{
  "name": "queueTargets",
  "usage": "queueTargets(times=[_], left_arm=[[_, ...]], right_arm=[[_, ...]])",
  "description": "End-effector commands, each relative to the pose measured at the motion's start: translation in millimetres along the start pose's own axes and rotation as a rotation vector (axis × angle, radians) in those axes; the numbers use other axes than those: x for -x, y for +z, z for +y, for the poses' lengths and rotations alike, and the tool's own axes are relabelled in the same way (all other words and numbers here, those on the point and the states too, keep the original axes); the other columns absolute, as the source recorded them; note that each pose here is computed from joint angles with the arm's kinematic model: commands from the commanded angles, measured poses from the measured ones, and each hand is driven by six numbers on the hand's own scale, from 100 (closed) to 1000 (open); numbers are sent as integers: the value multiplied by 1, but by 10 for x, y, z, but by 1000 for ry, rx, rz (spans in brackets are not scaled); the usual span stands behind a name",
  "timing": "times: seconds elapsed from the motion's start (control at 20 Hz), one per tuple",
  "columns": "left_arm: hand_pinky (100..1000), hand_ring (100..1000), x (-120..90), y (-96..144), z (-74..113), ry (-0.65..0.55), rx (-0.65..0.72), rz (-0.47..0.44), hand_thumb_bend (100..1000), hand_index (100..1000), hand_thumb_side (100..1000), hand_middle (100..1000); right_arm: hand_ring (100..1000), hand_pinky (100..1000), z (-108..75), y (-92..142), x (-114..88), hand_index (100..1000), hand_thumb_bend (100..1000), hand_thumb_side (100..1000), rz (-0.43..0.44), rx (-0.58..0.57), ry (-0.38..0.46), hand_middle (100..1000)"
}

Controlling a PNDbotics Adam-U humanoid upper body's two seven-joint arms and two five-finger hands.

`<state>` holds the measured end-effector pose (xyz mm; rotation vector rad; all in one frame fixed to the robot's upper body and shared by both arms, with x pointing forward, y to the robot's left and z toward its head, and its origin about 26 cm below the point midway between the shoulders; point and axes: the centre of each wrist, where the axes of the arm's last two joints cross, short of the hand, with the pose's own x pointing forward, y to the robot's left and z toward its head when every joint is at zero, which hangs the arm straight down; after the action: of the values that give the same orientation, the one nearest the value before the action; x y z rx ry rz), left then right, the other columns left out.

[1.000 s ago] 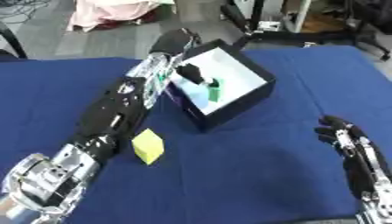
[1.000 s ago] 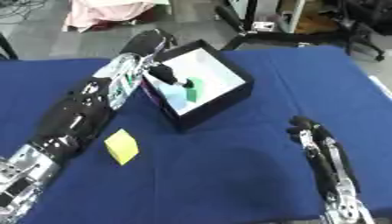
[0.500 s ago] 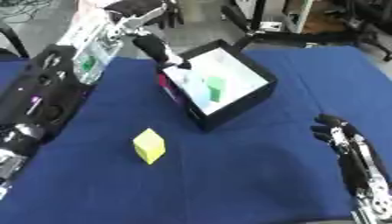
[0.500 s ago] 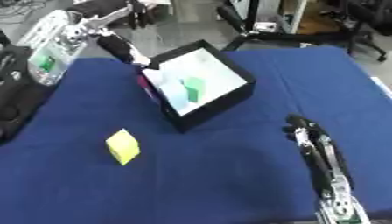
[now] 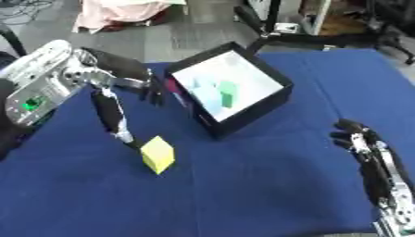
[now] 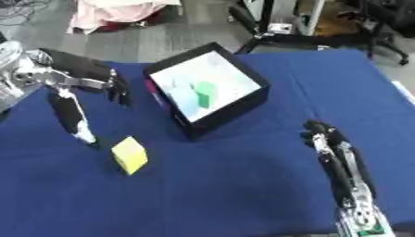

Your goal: Pick up objects on the table and place them in the box.

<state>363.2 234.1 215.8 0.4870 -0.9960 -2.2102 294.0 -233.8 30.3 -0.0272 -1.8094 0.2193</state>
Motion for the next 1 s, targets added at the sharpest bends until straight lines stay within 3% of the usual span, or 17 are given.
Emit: queueTargets(times=[0.05,0.35,0.65,1.0], left_arm=[[788,682,78,-8,-80,-15,54,5,612,810,315,684],[791,683,142,-154,-217,-13,101,-20,584,809,278,684],[795,707,101,-125,-118,-6,14,-2,607,841,279,722],[802,719,25,-280,-180,-21,62,-44,592,853,266,733]], right_arm=[[762,805,-62,-27,-48,792,100,745,-19,-2,26,748],[762,805,-60,-31,-52,792,100,746,-20,-2,25,748],[762,805,-62,-26,-48,792,100,746,-19,1,24,748],[762,805,-57,-28,-51,791,100,746,-20,-1,22,747]])
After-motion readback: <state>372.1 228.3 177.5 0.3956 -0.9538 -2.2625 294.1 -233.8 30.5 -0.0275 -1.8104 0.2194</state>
